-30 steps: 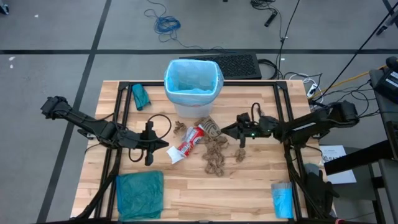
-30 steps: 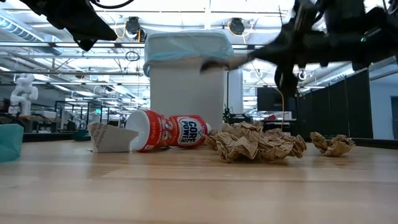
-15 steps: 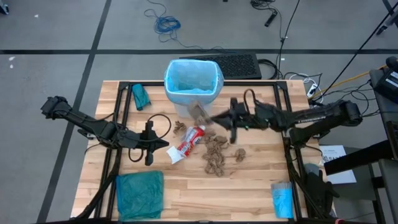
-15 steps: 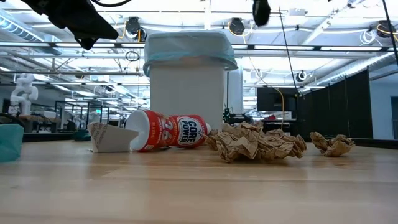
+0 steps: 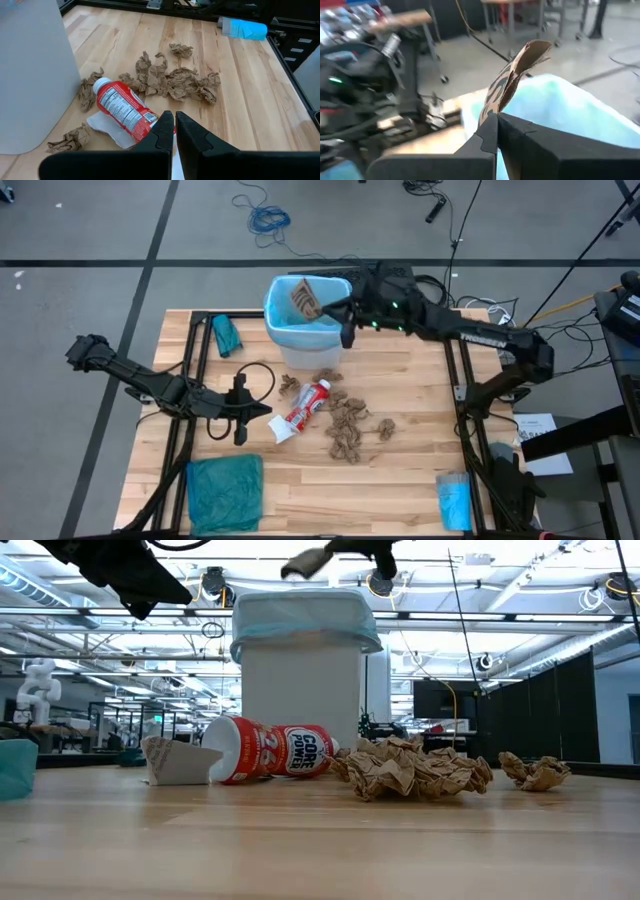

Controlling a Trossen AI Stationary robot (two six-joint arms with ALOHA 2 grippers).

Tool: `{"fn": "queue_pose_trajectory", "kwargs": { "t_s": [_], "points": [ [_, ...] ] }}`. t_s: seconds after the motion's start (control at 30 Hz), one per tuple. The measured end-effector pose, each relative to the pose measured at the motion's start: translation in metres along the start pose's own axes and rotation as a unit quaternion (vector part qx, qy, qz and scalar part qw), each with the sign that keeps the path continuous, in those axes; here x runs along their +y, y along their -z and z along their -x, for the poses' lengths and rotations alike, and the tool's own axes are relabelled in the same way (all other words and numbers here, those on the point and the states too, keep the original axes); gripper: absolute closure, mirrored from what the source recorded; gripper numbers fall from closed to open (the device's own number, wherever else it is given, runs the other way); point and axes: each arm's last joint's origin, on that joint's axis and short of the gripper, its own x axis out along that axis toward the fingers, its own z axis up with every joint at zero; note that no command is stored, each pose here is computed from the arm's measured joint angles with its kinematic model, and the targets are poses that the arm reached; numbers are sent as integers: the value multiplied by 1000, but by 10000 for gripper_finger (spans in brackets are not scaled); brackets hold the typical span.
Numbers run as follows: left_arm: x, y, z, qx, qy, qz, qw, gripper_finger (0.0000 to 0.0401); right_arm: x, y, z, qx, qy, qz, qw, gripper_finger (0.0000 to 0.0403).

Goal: Place trash/remove bag and relplace
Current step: Put the brown cardboard into the blue trash bag inside the white trash bin, then put the brown paper into the blue trash bag inside the white trash bin

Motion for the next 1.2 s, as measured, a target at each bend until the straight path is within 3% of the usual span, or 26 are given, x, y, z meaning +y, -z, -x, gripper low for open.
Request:
{"fn": "queue_pose_trajectory", "kwargs": {
  "t_s": [0.4, 0.93, 1.2],
  "points": [
    [0, 0, 0, 0, 0, 4, 1000, 383, -35, 10, -32, 53, 50, -8, 997, 402],
    [0, 0, 0, 1, 5, 4, 1000, 383, -37, 9, -32, 52, 52, -16, 997, 339],
    [0, 0, 0, 2, 6, 4, 1000, 383, -37, 9, -32, 48, 52, -21, 997, 332]
  ]
}}
